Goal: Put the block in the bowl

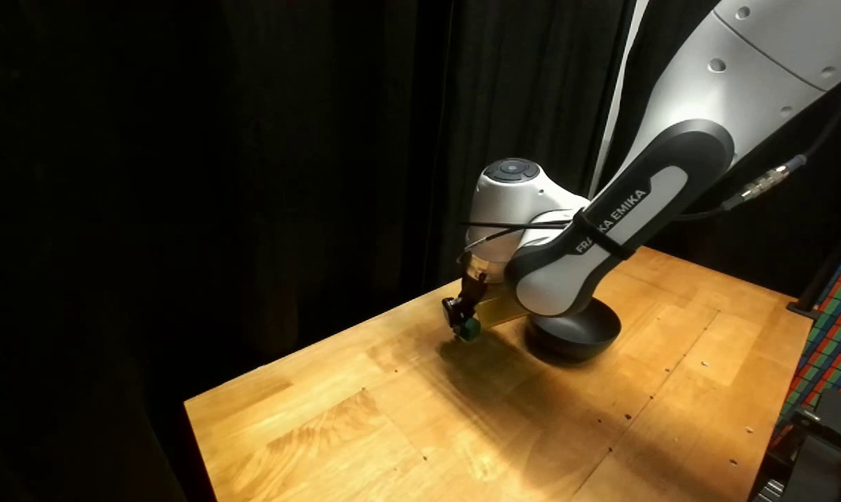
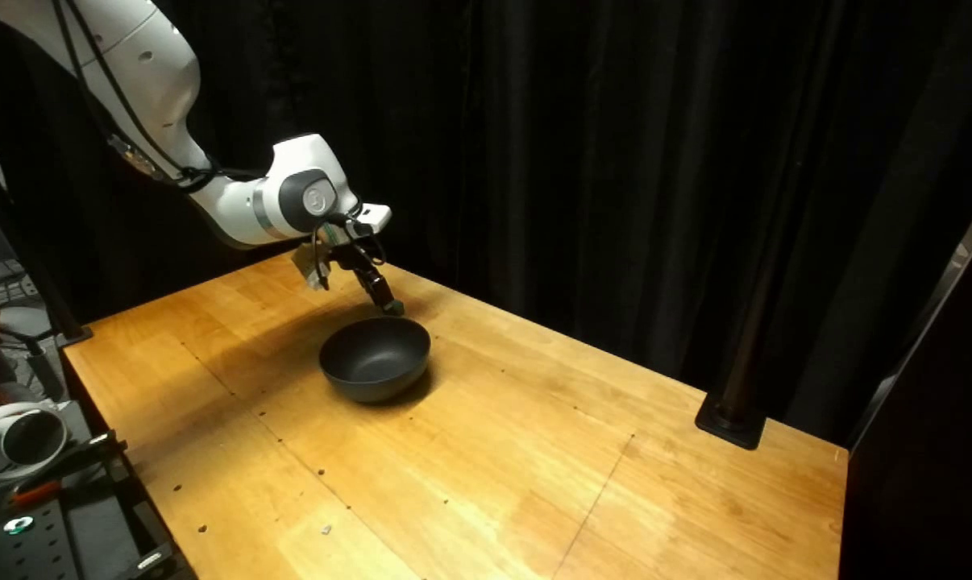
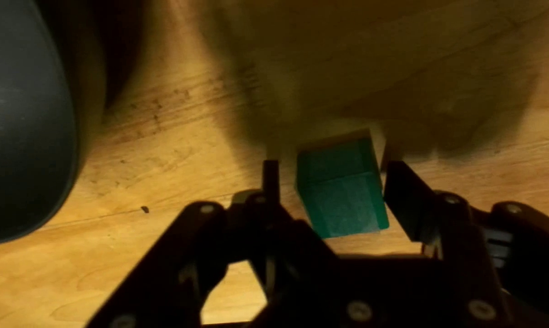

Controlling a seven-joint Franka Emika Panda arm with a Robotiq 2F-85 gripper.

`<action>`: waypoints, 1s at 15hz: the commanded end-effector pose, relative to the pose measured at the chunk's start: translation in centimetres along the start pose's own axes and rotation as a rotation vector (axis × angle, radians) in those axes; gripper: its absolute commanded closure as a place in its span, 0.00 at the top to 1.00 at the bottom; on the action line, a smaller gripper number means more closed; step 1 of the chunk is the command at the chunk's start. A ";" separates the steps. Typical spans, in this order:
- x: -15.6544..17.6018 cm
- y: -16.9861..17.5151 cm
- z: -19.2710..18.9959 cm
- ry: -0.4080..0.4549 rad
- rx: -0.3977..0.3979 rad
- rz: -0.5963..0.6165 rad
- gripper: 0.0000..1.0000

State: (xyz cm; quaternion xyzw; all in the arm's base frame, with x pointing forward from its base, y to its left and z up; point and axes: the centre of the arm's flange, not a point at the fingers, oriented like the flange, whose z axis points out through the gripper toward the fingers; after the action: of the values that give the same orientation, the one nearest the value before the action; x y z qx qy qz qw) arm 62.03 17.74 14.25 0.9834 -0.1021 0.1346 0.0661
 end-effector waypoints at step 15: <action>0.5 10.2 -14.2 -0.109 -0.037 0.202 0.20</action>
State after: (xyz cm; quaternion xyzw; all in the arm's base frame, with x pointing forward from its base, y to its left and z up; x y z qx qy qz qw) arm 60.12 12.79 24.87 0.9758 -0.1694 0.1245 0.0609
